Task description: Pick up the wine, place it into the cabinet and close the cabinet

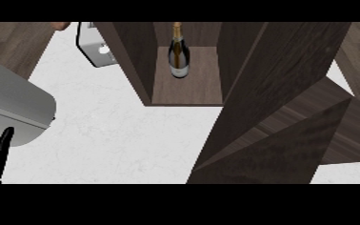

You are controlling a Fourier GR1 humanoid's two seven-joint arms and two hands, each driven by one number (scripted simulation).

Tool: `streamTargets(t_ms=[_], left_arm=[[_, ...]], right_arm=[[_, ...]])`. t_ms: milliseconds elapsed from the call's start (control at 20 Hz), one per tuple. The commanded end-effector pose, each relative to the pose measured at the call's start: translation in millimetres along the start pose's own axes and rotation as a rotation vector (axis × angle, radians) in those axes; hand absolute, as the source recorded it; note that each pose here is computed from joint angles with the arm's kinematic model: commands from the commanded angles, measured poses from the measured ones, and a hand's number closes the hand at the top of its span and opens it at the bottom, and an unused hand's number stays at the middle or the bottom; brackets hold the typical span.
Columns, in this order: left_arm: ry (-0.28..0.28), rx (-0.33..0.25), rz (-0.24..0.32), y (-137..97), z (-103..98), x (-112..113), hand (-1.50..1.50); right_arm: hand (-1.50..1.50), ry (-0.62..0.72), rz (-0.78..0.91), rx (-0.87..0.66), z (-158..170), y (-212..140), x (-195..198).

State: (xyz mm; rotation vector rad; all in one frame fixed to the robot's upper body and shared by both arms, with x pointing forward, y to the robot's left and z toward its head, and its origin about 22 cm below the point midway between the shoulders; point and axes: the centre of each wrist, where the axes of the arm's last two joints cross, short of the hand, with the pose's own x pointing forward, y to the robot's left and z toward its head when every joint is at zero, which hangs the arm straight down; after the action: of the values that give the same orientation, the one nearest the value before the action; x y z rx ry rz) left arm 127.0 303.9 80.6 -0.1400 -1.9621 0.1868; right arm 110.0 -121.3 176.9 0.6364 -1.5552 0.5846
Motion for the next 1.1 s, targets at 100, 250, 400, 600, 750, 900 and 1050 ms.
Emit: streamTargets(t_ms=[100, 250, 400, 600, 750, 900, 1050], left_arm=[[0.001, -0.023, 0.023, 14, -13, 10, -1.5], [0.005, -0.025, 0.029, 19, -19, 7, -1.5], [0.02, -0.024, 0.042, 22, -18, 6, -1.5], [0.027, -0.043, 0.068, 20, -24, 3, -1.5], [0.023, -0.049, 0.086, 5, -25, 21, -1.5], [0.023, -0.047, 0.087, 24, -35, 15, -1.5], [0.019, -0.051, 0.079, 18, -33, 9, -1.5]], right_arm=[[1.5, -0.128, 0.014, 0.097, -7, 42, 10], [1.5, -0.155, 0.058, 0.082, -17, 45, 10], [1.5, -0.167, 0.076, 0.058, -20, 47, 17], [1.5, -0.16, 0.11, 0.014, -40, 40, 25], [1.5, -0.151, 0.124, 0.016, -53, 51, 13], [1.5, -0.152, 0.082, 0.017, -62, 31, 33], [1.5, -0.13, 0.102, 0.006, -96, 32, 27]])
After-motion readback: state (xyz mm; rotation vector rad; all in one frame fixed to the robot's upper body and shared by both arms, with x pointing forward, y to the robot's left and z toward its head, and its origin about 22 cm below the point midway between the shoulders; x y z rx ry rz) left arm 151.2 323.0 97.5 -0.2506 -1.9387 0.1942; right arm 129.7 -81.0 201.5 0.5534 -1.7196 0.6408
